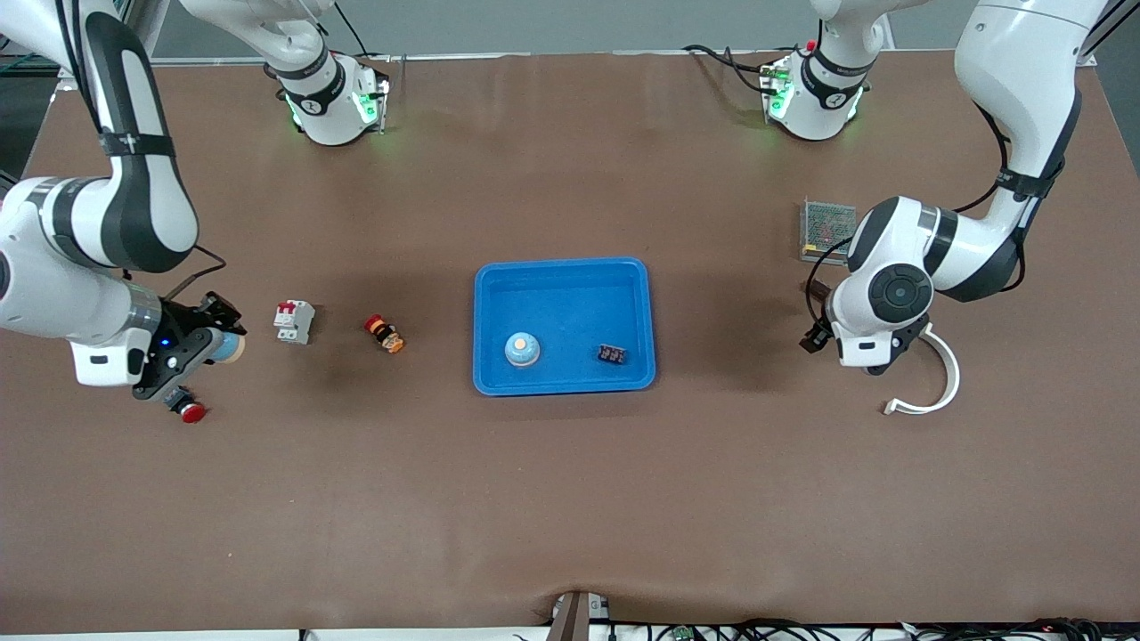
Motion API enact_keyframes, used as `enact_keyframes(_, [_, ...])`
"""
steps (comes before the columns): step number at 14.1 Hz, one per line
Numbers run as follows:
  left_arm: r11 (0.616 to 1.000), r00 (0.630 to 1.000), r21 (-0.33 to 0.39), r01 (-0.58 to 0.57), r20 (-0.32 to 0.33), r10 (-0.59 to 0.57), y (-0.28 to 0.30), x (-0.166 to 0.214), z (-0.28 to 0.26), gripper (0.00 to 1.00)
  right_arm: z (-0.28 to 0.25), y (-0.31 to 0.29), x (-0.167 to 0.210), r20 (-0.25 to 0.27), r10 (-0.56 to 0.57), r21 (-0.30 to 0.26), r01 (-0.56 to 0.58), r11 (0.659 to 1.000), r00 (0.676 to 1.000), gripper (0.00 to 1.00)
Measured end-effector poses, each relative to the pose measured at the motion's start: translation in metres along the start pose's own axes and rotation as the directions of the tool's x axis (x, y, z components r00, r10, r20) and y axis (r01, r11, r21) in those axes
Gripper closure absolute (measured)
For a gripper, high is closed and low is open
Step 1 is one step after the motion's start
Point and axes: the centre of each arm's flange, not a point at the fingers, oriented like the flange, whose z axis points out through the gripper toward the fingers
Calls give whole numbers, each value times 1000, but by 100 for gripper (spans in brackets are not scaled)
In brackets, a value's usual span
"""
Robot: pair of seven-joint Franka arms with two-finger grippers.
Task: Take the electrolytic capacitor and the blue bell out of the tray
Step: 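Set the capacitor by the red valve while the right gripper carries the bell, then return the left gripper to the tray while the right gripper holds the bell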
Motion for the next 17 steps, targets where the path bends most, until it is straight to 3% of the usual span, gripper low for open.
enact_keyframes(3, [998,1000,-50,23,20,-22,21,-16,-28,0,27,25,-30,-17,-62,-25,62,998,998,34])
enact_keyframes(7, [989,994,-95,110,21,-108,68,-68,-51,0,56,43,-64,-19,-100,-33,100,994,995,34])
enact_keyframes(17, [949,957,-138,284,97,-273,168,-188,-48,0,120,72,-96,-7,-149,-47,149,988,989,34])
